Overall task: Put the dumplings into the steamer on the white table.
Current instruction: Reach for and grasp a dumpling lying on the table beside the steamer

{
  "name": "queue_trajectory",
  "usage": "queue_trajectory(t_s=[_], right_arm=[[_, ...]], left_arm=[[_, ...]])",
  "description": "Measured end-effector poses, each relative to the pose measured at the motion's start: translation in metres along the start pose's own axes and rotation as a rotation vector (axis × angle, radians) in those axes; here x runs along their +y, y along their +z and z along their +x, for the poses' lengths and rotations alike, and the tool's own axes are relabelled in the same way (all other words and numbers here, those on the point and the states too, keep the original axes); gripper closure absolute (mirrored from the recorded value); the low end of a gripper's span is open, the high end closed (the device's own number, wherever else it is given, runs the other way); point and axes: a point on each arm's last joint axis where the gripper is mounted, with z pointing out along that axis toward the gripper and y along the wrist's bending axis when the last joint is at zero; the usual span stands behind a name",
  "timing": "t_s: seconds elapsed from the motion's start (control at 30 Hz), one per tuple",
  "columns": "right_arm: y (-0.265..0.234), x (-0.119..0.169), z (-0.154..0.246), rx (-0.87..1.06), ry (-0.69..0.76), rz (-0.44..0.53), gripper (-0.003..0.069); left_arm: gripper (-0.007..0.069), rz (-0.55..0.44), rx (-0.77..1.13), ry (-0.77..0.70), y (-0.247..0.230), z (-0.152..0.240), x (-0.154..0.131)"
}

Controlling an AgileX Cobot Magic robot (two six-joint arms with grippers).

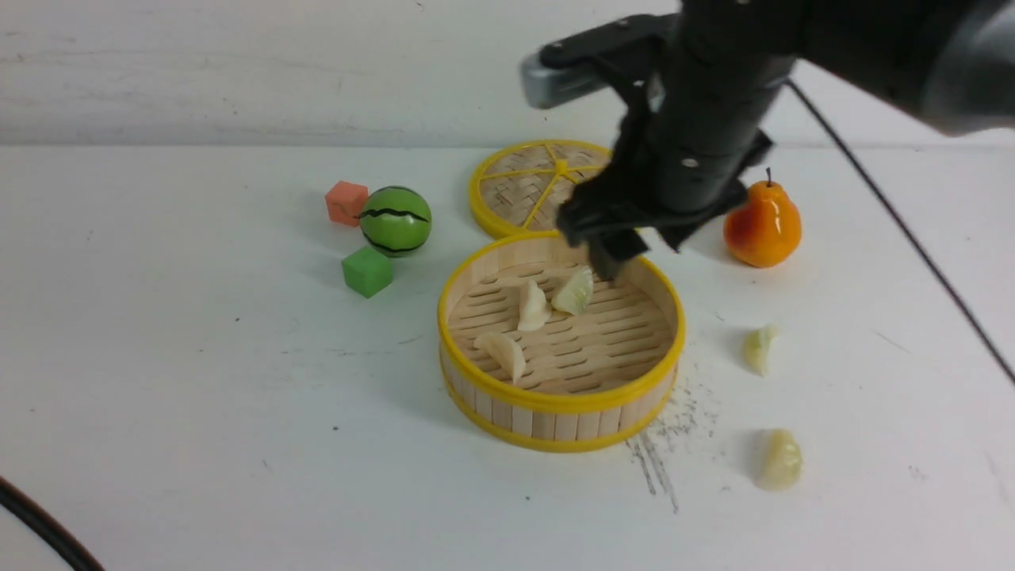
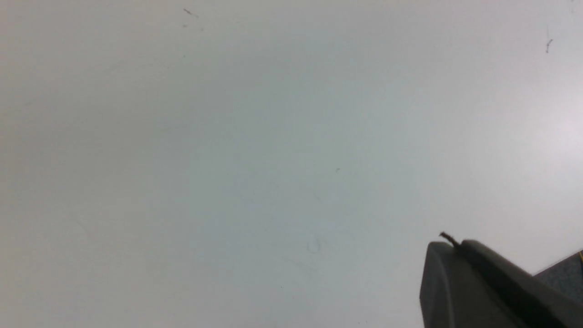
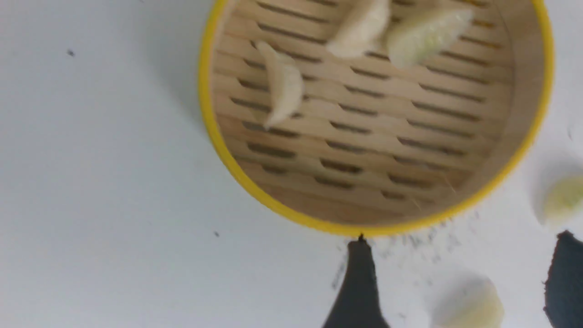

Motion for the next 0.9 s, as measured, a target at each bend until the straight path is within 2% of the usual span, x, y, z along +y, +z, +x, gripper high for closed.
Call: queue_trajectory(t_s=[0.13,0.33,0.63,0.9], right_arm=[[0.009,-0.036,0.043,0.103,0.112,0.032,0.0146],[0.051,-0.062,0.095,0.180,0.253,0.036,0.0146],[0.108,-0.082,0.119,0.113,0.453,0.063,0.0146],[0.145,-0.086,0.120,0.119,0.480,0.060,0.0169]], left_arm=[[0.0629,-0.021,-0.046,0.014,0.000,-0.004,0.002],[0.0622,-0.003,-0.128,0.015,-0.001,-0.012,0.000],[0.0615,0.009,-0.184,0.016,-0.001,-0.017,-0.001],[0.0615,0.009,-0.182,0.016,-0.001,-0.017,-0.001]])
